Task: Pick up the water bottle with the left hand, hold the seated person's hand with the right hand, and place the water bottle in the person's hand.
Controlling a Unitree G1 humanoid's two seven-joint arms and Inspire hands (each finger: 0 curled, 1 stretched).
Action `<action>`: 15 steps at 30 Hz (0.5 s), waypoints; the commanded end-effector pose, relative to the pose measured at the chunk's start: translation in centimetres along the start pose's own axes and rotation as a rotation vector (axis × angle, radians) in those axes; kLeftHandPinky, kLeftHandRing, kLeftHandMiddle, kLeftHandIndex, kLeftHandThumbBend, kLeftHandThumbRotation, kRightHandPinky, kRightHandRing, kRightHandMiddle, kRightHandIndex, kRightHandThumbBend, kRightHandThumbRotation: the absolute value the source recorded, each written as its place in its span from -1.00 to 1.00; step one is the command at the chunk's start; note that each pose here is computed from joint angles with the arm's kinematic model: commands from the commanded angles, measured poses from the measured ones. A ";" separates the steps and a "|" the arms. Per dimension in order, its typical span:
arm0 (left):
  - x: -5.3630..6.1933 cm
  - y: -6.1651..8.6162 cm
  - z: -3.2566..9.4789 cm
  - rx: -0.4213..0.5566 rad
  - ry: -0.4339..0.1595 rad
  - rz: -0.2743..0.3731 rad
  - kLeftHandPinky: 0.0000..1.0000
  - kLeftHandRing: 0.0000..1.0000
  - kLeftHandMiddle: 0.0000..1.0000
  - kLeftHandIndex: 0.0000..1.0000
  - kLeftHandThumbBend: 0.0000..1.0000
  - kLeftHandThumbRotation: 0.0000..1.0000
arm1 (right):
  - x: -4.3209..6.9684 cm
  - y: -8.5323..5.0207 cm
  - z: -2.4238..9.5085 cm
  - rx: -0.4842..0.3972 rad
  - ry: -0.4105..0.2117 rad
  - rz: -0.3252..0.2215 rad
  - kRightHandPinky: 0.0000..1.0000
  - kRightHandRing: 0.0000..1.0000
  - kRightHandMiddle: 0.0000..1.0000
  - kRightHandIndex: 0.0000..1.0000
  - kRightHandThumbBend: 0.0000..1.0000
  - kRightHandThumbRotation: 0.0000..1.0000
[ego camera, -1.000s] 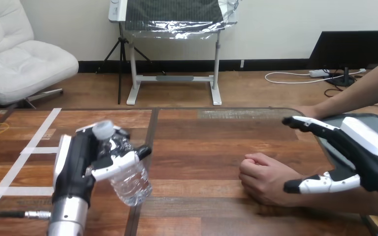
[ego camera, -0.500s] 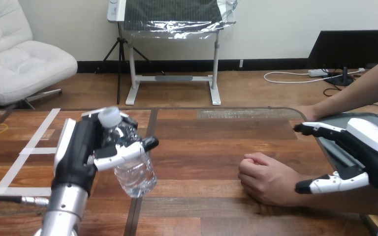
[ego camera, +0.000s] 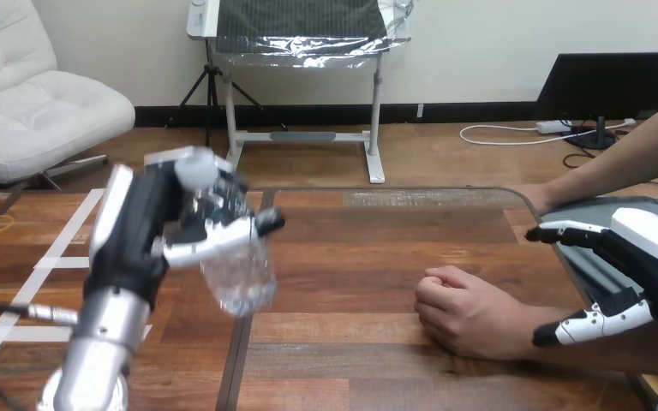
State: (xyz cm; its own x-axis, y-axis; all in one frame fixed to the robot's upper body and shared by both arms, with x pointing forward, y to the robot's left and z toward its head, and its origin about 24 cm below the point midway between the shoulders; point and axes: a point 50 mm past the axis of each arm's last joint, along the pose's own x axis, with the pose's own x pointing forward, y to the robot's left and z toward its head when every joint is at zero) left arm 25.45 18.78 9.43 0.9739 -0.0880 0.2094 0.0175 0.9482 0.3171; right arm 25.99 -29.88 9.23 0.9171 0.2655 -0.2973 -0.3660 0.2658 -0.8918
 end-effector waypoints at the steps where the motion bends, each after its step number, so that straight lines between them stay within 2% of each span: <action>1: 2.9 1.1 10.5 0.076 -0.476 0.010 -0.57 -0.46 -0.36 -0.30 0.36 -1.00 | 1.3 -4.9 1.9 -0.166 -0.078 -0.049 0.84 0.75 0.76 0.73 1.00 -0.19; 15: 3.0 1.4 10.9 0.078 -0.499 0.012 -0.55 -0.44 -0.34 -0.30 0.28 -1.00 | 1.8 -3.8 1.2 -0.172 -0.044 0.055 0.77 0.72 0.72 0.71 1.00 -0.23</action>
State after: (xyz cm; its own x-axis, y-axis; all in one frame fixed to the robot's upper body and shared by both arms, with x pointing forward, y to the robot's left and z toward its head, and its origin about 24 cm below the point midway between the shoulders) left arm 26.32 17.71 14.38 0.9063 -0.1560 0.3928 0.0105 0.9375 0.3479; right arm 27.05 -29.61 9.36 0.8763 0.2931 -0.3824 -0.4393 0.1605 -0.8839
